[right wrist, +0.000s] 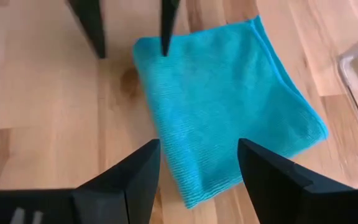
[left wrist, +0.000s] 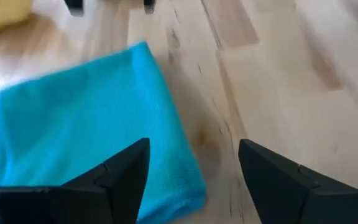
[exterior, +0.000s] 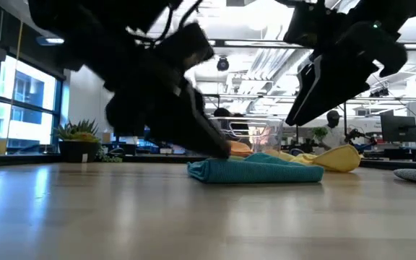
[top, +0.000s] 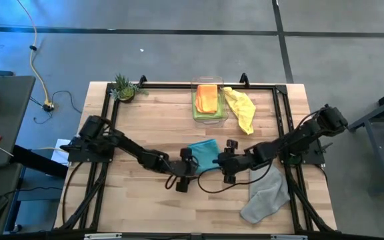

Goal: Fold microfiber towels
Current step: Stack the blue microfiber cloth on top of the orange microfiber cloth in the transparent bin

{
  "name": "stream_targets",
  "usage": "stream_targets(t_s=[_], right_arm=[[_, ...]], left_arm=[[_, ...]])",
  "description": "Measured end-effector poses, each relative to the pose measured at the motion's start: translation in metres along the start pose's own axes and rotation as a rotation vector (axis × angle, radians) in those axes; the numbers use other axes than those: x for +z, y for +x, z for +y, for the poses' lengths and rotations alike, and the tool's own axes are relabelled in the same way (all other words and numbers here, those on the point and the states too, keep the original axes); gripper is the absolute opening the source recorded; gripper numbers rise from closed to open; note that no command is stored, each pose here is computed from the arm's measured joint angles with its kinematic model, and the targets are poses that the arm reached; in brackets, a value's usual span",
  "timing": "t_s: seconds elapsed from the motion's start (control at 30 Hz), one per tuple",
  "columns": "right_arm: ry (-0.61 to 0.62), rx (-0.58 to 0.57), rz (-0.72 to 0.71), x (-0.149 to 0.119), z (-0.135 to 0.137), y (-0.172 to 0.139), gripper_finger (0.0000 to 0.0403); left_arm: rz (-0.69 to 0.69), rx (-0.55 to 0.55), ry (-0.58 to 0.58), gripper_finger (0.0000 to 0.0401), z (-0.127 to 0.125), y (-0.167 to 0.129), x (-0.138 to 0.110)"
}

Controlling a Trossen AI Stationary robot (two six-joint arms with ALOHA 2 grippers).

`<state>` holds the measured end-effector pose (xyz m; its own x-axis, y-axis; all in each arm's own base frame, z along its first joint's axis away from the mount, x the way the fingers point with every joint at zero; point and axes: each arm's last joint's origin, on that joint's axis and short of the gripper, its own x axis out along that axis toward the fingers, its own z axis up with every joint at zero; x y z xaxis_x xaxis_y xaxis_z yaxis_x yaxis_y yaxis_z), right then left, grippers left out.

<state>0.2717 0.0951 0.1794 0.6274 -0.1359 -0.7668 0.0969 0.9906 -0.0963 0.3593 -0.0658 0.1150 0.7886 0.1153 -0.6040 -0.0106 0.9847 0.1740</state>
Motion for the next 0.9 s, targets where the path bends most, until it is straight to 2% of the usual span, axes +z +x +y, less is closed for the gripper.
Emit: stream_targets(t_s=[0.13,0.27,0.43,0.57,0.6,0.9], right_arm=[[-0.025,-0.006,-0.016,0.0,0.003,-0.001,0.0206],[-0.034,-0.003,-0.035,0.002,0.004,-0.002,0.0206],[-0.072,0.015,-0.089,0.006,0.008,0.004,0.0206],[-0.121,0.028,-0.079,0.004,0.014,0.016,0.0207],[-0.131,0.025,-0.066,0.002,0.015,0.02,0.0207],[-0.163,-0.002,-0.069,-0.004,0.022,0.043,0.0207]], left_arm=[[0.061,0.059,0.013,0.0227,-0.002,0.011,-0.012],[0.076,0.086,-0.003,0.0193,-0.002,0.014,-0.016],[0.088,0.16,0.018,0.0108,0.0,0.011,-0.015],[0.073,0.156,0.023,0.0023,0.002,0.01,-0.012],[0.073,0.152,0.025,0.0013,0.002,0.01,-0.012],[0.036,0.13,-0.026,0.0005,0.001,0.009,-0.008]])
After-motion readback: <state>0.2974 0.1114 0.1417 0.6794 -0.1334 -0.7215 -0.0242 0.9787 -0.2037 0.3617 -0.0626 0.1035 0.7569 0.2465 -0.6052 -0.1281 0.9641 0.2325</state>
